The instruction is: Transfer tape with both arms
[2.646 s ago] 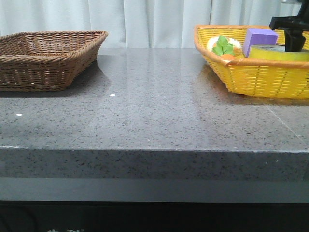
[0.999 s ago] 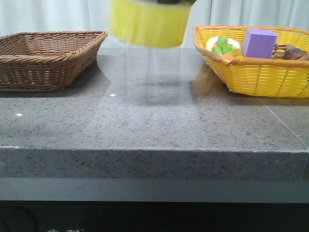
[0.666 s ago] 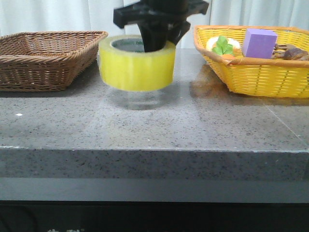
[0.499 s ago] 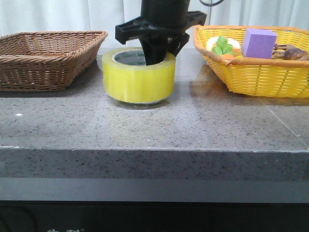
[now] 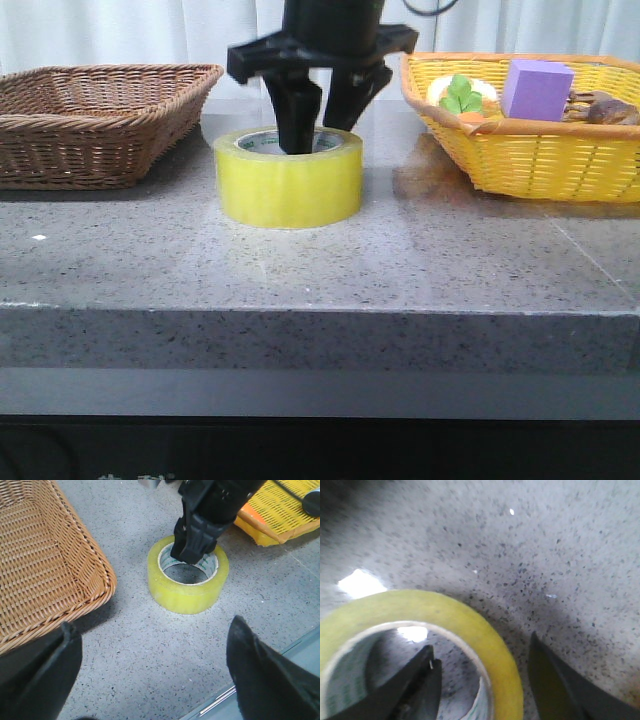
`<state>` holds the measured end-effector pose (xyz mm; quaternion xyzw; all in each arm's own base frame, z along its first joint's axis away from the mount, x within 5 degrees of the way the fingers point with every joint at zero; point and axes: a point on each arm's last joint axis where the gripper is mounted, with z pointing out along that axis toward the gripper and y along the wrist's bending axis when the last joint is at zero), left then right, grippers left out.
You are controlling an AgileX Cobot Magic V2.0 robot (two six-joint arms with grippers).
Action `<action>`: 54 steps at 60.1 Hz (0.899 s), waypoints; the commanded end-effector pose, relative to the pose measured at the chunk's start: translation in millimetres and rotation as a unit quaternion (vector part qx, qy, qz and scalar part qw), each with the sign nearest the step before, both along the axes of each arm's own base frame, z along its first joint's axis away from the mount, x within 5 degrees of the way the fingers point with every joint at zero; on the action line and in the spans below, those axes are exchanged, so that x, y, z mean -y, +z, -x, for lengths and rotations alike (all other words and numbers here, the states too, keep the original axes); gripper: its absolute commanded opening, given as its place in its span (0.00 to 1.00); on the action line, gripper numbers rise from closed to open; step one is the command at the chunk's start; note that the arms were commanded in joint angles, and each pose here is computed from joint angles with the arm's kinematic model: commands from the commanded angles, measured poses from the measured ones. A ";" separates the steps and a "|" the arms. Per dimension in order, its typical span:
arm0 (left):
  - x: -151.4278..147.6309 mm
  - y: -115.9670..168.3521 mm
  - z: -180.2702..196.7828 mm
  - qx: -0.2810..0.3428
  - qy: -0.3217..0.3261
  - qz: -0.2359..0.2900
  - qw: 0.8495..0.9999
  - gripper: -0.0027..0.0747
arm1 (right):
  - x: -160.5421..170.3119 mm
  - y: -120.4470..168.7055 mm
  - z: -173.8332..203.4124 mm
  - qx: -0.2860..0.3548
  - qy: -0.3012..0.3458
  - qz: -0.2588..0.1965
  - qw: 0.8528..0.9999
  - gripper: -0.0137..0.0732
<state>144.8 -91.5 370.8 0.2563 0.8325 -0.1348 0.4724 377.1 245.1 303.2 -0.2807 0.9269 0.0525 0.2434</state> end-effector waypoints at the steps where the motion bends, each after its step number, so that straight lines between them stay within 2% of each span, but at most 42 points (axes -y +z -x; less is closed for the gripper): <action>1: 1.8 17.6 0.2 0.043 -0.003 0.033 0.999 0.79 | 13.2 68.0 20.6 0.075 0.002 -0.063 0.995 0.65; 9: 1.8 17.6 0.2 0.043 -0.003 0.033 0.999 0.79 | 28.4 100.9 45.9 0.116 0.003 -0.105 0.988 0.65; 18: 1.8 17.4 0.2 0.042 -0.003 0.032 0.999 0.79 | 53.5 115.9 76.3 0.156 -0.007 -0.156 0.975 0.65; 32: 1.8 17.4 0.2 0.042 -0.003 0.032 0.999 0.79 | 98.7 118.6 129.2 0.209 -0.029 -0.197 0.958 0.65; 40: 1.8 17.4 0.2 0.042 -0.003 0.032 0.999 0.79 | 115.5 109.7 158.1 0.223 -0.024 -0.198 0.954 0.65; 54: 1.8 17.4 0.2 0.042 -0.003 0.032 0.999 0.79 | 145.5 97.4 209.7 0.263 -0.024 -0.221 0.939 0.65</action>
